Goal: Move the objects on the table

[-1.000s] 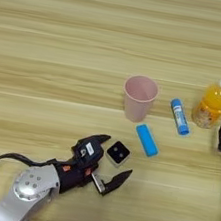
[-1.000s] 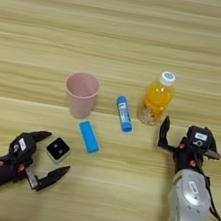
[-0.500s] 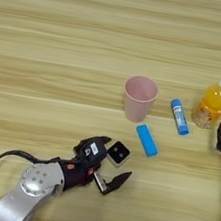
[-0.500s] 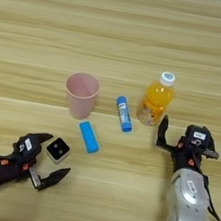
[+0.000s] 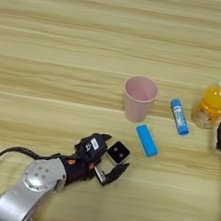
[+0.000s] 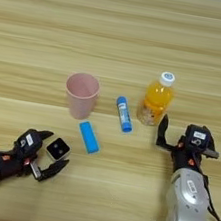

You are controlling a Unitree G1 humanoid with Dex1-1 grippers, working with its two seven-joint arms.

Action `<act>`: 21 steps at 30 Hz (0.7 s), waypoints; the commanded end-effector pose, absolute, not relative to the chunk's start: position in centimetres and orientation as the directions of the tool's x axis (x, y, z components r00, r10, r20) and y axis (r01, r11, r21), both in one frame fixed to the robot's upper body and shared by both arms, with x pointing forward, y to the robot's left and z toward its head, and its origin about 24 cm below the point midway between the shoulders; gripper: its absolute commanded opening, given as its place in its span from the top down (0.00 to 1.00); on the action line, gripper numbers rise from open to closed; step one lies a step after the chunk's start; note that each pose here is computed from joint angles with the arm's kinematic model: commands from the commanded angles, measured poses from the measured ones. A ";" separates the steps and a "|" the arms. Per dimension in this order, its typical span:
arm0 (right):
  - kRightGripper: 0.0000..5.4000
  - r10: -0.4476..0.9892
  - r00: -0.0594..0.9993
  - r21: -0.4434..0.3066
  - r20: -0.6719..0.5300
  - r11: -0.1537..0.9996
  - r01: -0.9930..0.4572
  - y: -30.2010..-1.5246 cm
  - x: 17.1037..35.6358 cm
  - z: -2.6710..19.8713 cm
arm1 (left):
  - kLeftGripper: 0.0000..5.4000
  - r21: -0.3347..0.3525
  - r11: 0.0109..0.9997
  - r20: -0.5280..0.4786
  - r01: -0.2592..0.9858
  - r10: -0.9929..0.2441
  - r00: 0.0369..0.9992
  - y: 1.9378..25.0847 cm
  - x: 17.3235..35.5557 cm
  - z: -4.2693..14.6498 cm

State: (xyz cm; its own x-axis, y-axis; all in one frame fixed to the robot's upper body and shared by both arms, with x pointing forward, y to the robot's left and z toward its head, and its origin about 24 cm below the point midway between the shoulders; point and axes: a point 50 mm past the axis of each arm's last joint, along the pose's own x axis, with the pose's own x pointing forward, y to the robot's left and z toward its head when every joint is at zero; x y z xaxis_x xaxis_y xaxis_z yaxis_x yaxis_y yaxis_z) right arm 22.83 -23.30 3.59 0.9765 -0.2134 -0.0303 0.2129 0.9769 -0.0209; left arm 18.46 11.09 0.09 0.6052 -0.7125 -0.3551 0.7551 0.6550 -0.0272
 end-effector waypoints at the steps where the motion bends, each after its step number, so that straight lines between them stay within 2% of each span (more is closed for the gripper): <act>1: 0.00 -0.212 0.977 -0.015 -0.037 0.977 0.211 -23.2 22.8 3.7 | 0.25 -0.067 0.671 -0.440 0.739 -0.684 0.581 11.6 17.5 -1.5; 7: 0.00 -0.212 0.976 -0.016 -0.038 0.977 0.212 -23.3 22.8 3.7 | 0.37 -0.063 0.674 -0.436 0.736 -0.682 0.587 11.6 17.6 -1.5; 21: 0.00 -0.212 0.977 -0.017 -0.038 0.977 0.211 -23.3 22.8 3.7 | 0.55 -0.053 0.691 -0.423 0.721 -0.670 0.611 11.7 17.9 -1.4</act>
